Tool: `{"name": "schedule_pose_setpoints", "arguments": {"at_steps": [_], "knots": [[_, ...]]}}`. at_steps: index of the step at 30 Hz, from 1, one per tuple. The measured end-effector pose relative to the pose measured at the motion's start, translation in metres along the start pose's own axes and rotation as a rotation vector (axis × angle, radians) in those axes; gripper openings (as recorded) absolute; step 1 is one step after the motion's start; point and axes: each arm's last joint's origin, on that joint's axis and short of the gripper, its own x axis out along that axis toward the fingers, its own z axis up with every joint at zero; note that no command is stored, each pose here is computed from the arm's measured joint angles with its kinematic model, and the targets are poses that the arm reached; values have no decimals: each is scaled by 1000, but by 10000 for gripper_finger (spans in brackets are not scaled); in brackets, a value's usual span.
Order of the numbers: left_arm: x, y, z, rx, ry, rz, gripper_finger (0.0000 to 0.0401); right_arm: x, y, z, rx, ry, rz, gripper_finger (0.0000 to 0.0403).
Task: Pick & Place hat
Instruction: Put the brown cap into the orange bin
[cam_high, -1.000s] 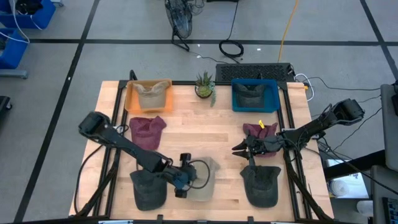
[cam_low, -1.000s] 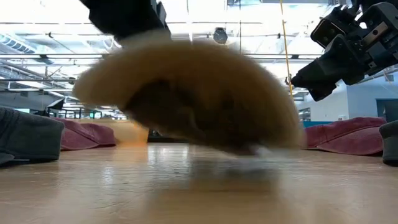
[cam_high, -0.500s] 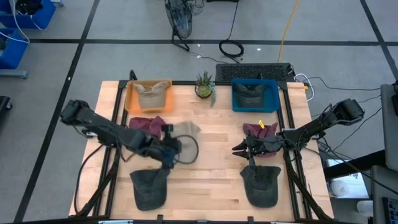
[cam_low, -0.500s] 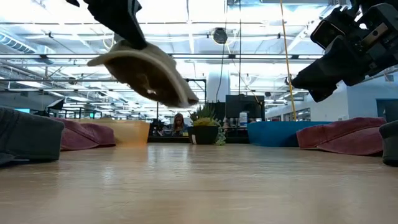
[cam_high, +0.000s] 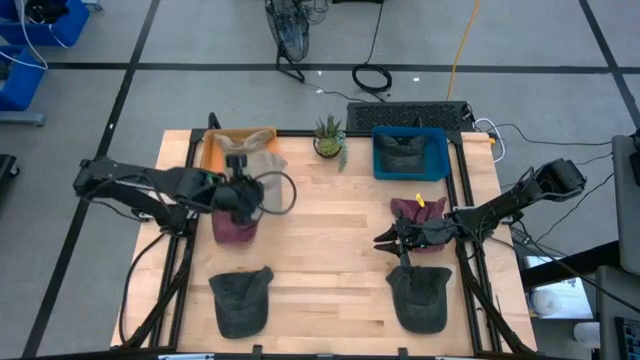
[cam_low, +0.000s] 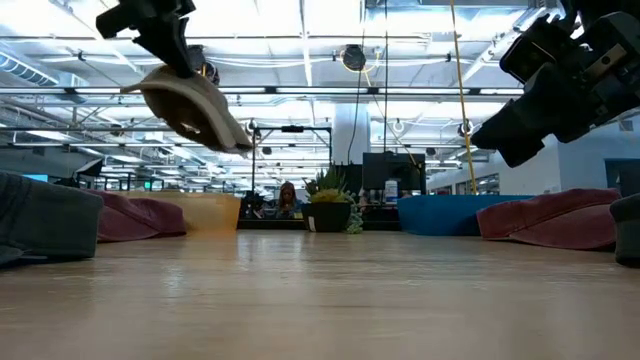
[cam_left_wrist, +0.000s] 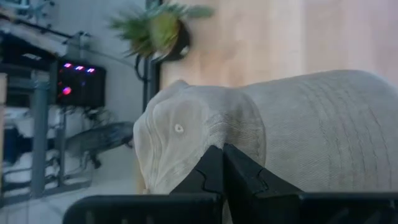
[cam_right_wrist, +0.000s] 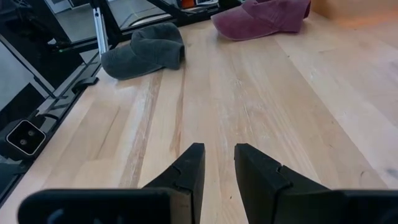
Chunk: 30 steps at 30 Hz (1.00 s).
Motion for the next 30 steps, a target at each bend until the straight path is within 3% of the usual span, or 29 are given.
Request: {"name": "schedule_pose_setpoints", "arguments": {"at_steps": [11, 16, 25, 30], "knots": [[-6, 44, -34, -20, 92, 53, 4, 0, 0, -1, -1, 6, -3, 77], [2, 61, -41, -25, 86, -7, 7, 0, 0, -1, -2, 6, -4, 77], [31, 95, -65, -147, 137, -8, 5, 0, 0, -1, -3, 7, -5, 77], [65, 98, -80, -175, 61, -30, 9, 0, -1, -2, -13, 16, -10, 77]]}}
